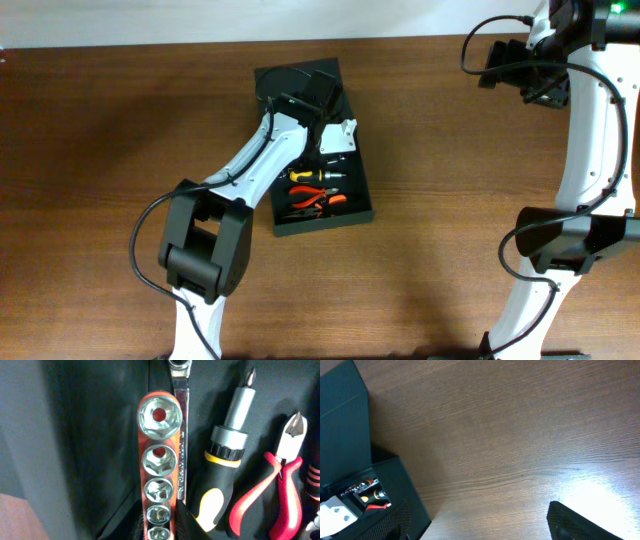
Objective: Pack container
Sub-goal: 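Carry the socket strip into the box and release it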
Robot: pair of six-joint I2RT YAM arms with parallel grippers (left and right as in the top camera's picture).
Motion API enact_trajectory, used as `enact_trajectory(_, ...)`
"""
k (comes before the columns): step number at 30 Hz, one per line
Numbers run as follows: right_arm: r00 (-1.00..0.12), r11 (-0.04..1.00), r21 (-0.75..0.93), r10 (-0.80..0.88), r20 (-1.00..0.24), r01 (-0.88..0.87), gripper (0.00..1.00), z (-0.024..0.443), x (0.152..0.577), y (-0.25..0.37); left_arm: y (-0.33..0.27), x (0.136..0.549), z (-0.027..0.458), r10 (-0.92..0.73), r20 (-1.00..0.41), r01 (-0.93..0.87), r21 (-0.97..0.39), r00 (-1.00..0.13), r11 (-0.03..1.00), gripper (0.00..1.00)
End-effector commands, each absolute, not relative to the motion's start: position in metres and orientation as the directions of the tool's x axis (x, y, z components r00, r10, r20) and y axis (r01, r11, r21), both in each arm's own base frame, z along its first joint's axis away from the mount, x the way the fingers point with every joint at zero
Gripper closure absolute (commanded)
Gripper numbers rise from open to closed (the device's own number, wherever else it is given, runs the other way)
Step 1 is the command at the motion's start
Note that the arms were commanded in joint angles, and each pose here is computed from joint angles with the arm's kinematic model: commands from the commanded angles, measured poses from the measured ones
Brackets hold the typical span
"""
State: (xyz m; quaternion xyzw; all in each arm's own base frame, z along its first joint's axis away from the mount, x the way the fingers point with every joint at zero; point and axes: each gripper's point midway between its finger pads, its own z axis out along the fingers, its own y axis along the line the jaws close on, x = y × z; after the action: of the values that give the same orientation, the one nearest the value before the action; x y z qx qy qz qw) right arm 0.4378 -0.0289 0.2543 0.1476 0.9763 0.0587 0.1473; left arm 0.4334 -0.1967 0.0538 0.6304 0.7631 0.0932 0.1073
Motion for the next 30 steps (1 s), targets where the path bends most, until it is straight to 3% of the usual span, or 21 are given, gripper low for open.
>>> enact_trajectory(1,-0.915,0.949,0.154,0.308,-0.259,0.276,0.13,0.251,0.437,-0.032,-0.193,0.436,0.046,0.982,-0.033,0.944,0.270,-0.187,0.189,0.72)
enact_trajectory(4,-0.915,0.949,0.154,0.309,-0.259,0.276,0.13,0.251,0.437,-0.032,-0.193,0.439,0.048,0.973,-0.049,0.932,0.280,-0.226,0.230,0.51)
enact_trajectory(5,-0.915,0.949,0.154,0.308,-0.259,0.276,0.13,0.251,0.437,-0.032,-0.193,0.442,0.050,0.964,-0.057,0.920,0.289,-0.258,0.264,0.13)
enact_trajectory(6,-0.915,0.949,0.154,0.309,-0.259,0.276,0.13,0.251,0.437,-0.032,-0.193,0.444,0.052,0.952,-0.070,0.905,0.295,-0.299,0.305,0.01)
enact_trajectory(13,-0.915,0.949,0.154,0.309,-0.259,0.276,0.13,0.251,0.437,-0.032,-0.201,0.455,0.107,0.825,-0.204,0.776,0.279,-0.528,0.566,0.01)
enact_trajectory(22,-0.915,0.949,0.154,0.309,-0.259,0.276,0.13,0.251,0.437,-0.032,-0.213,0.450,0.229,0.698,-0.421,0.685,0.214,-0.579,0.697,0.01)
enact_trajectory(27,-0.915,0.949,0.154,0.308,-0.259,0.276,0.14,0.251,0.437,-0.031,-0.172,0.454,0.244,0.410,-0.457,0.420,0.084,-0.790,0.904,0.01)
enact_trajectory(30,-0.916,0.949,0.154,0.308,-0.259,0.275,0.28,0.251,0.437,-0.031,-0.123,0.457,0.227,0.126,-0.391,0.140,-0.008,-0.912,0.990,0.01)
